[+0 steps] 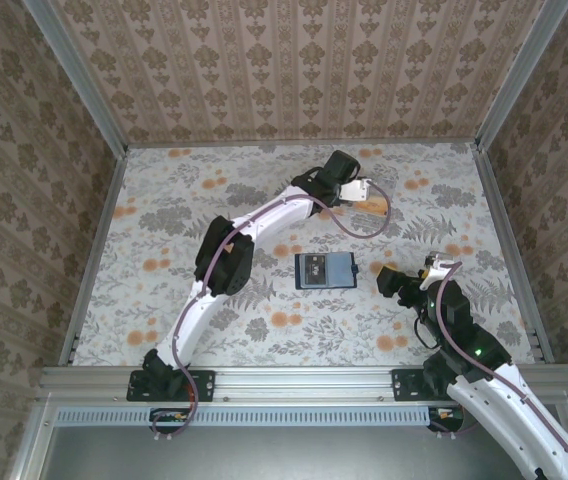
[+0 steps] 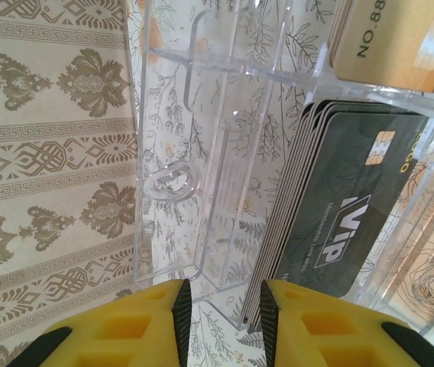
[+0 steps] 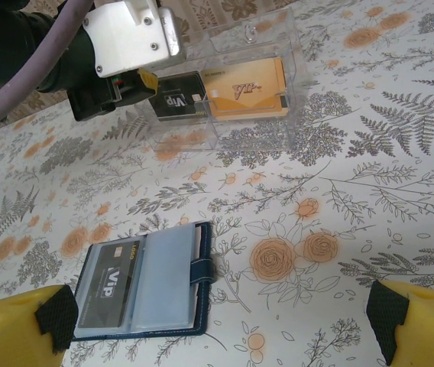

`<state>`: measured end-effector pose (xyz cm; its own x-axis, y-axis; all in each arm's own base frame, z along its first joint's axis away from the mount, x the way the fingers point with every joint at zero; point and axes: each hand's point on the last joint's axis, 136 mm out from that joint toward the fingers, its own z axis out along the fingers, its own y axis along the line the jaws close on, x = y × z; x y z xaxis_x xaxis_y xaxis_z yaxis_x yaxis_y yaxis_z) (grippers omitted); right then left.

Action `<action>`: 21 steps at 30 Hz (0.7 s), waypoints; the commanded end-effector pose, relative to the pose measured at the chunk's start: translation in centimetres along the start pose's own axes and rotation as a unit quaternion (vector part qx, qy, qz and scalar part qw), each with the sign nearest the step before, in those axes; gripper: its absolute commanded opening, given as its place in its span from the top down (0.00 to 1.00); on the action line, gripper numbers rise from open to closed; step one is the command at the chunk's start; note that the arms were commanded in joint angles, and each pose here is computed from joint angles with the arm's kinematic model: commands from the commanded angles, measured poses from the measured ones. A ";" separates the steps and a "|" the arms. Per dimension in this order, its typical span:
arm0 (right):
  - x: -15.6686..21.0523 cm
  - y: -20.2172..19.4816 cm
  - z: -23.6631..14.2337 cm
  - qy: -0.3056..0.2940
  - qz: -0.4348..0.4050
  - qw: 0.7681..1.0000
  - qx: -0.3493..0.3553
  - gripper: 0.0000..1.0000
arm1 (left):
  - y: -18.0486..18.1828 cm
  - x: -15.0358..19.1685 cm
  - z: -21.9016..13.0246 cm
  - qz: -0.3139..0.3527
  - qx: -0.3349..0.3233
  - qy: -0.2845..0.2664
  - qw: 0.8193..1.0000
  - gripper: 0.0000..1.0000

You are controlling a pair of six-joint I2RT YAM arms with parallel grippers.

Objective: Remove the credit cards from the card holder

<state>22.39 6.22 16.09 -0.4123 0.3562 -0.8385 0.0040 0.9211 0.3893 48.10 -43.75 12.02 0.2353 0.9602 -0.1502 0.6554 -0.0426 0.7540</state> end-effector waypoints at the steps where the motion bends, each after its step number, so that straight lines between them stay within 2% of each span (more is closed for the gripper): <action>1: -0.3 -0.6 0.0 -0.012 0.008 1.000 0.016 0.00 | 1.1 -0.3 -1.4 -0.021 -0.007 -0.001 1.000 0.68; 5: -0.4 -0.6 0.1 -0.013 0.004 1.000 0.015 0.00 | 1.9 -0.5 -3.4 -0.057 -0.007 -0.008 0.998 0.65; 8: -0.4 -0.3 0.2 -0.010 0.000 1.000 0.009 0.00 | 3.5 -0.5 -5.9 -0.113 -0.020 -0.022 0.993 0.63; 13: -0.1 1.0 0.5 0.015 -0.015 1.000 -0.016 0.00 | 5.9 0.8 -10.8 -0.244 -0.041 -0.034 0.968 0.60; 15: 0.2 1.8 0.9 0.035 -0.022 0.999 -0.026 0.00 | 6.4 2.1 -12.8 -0.313 -0.043 -0.035 0.948 0.56; 16: 0.3 2.1 1.1 0.044 -0.025 0.998 -0.028 0.00 | 6.4 2.8 -13.5 -0.350 -0.044 -0.034 0.935 0.49; 19: 0.7 3.1 1.9 0.076 -0.033 0.996 -0.037 0.00 | 6.0 5.3 -16.2 -0.455 -0.031 -0.039 0.889 0.44; 21: 0.9 3.6 2.6 0.099 -0.036 0.994 -0.034 0.00 | 5.2 7.1 -17.8 -0.524 -0.017 -0.043 0.850 0.36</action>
<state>23.47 8.75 13.66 -0.5843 0.2536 -0.7709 -0.0322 0.9419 0.3342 41.39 -35.03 27.10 -0.2010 0.6722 -0.7125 0.5997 0.6596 0.4531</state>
